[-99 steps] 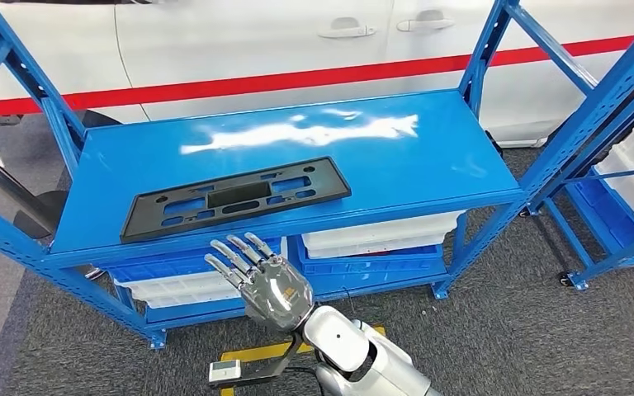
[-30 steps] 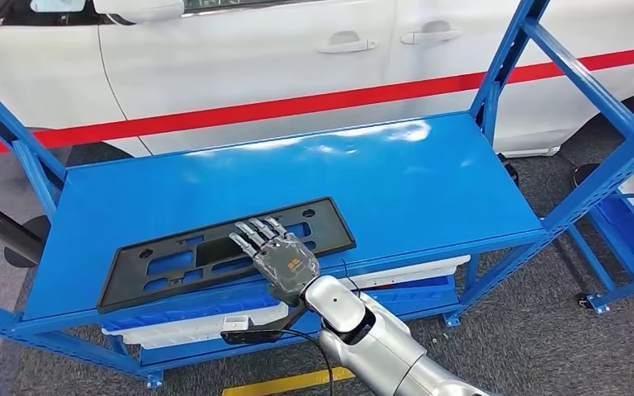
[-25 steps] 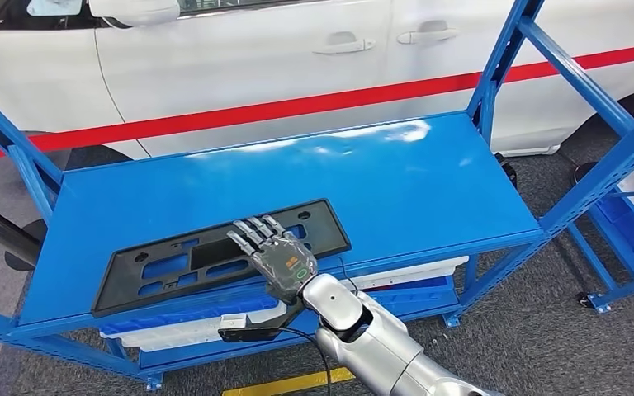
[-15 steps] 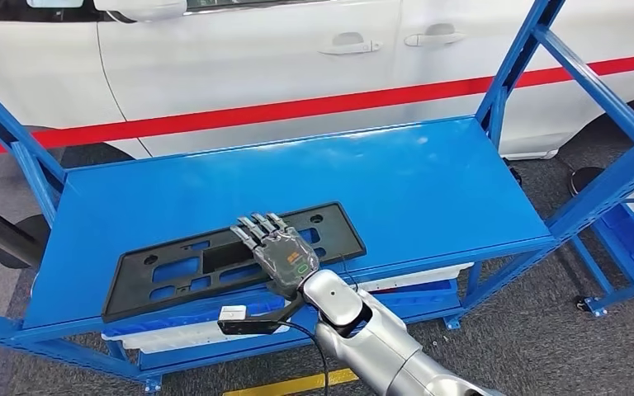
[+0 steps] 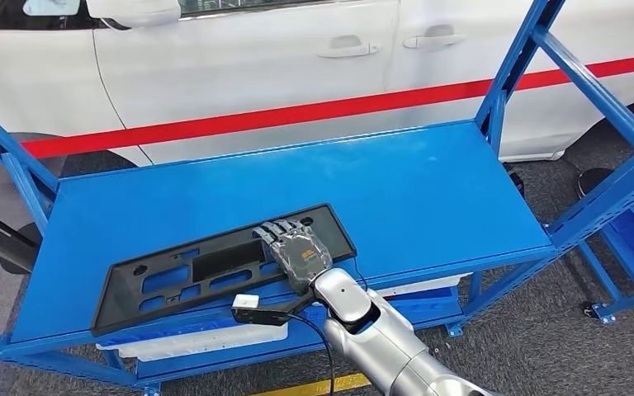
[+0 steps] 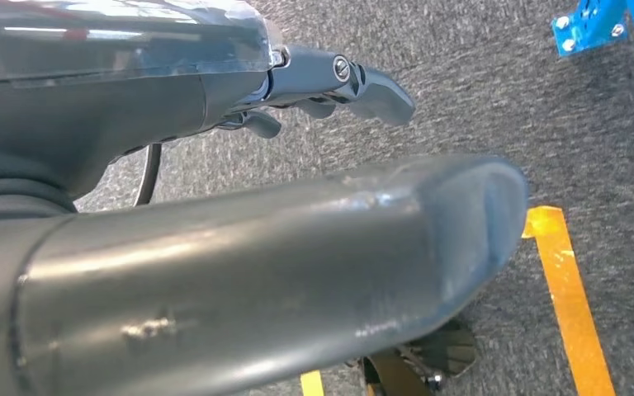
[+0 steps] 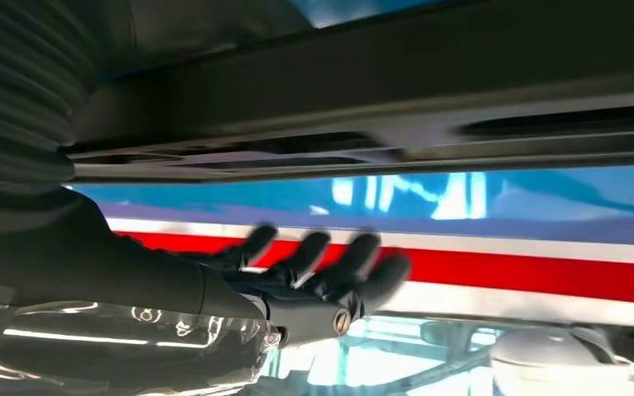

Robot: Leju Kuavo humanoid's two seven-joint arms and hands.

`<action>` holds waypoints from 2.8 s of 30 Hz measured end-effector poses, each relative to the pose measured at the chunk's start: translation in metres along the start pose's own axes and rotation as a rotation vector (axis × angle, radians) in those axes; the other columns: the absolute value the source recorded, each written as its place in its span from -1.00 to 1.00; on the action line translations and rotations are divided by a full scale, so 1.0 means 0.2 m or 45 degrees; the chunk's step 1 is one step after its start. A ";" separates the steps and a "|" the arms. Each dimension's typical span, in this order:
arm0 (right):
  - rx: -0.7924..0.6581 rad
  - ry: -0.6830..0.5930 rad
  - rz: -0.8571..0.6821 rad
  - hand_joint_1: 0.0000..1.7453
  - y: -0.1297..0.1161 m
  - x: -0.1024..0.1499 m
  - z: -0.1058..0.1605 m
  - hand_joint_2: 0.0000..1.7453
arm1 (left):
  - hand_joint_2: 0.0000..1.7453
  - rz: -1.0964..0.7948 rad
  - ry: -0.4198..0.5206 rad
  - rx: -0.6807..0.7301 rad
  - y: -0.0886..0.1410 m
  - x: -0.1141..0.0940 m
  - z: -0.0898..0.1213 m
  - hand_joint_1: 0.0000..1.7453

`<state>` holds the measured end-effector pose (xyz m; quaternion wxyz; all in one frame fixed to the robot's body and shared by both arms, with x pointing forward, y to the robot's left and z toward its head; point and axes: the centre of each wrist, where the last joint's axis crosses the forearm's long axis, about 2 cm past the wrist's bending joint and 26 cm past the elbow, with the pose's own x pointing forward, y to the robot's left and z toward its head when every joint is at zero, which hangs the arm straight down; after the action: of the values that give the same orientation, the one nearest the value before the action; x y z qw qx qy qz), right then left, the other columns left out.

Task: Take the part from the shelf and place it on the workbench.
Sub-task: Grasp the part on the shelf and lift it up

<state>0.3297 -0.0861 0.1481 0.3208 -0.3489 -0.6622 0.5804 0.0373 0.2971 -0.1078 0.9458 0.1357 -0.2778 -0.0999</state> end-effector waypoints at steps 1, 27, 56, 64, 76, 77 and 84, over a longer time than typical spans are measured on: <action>0.002 0.005 -0.001 1.00 0.00 0.00 0.00 1.00 | -1.00 -0.001 0.001 0.002 0.00 0.00 0.00 -1.00; 0.064 0.020 -0.038 1.00 0.05 -0.03 0.01 1.00 | -1.00 0.010 0.014 -0.006 -0.01 -0.01 0.00 -1.00; -0.832 -0.329 -1.819 1.00 -0.54 -0.12 0.37 1.00 | 1.00 0.166 0.018 0.019 -0.09 -0.04 0.05 -1.00; -0.859 -0.138 -1.868 1.00 -0.37 -0.13 0.62 1.00 | 1.00 0.269 0.030 0.041 -0.13 -0.04 0.06 -1.00; -0.896 -0.001 -1.828 1.00 -0.26 -0.07 0.85 1.00 | 1.00 0.341 0.055 0.057 -0.16 -0.03 0.07 -1.00; -0.905 0.003 -1.823 1.00 -0.26 -0.07 0.87 1.00 | 1.00 0.347 0.057 0.055 -0.17 -0.03 0.07 -1.00; -0.925 0.035 -1.812 1.00 -0.23 -0.04 0.94 1.00 | 1.00 0.373 0.067 0.037 -0.19 -0.03 0.08 -1.00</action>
<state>0.1735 -0.1999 0.1706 0.4886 0.0676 -0.8697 -0.0199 0.0198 0.2586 -0.1093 0.9552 0.1098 -0.2710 0.0469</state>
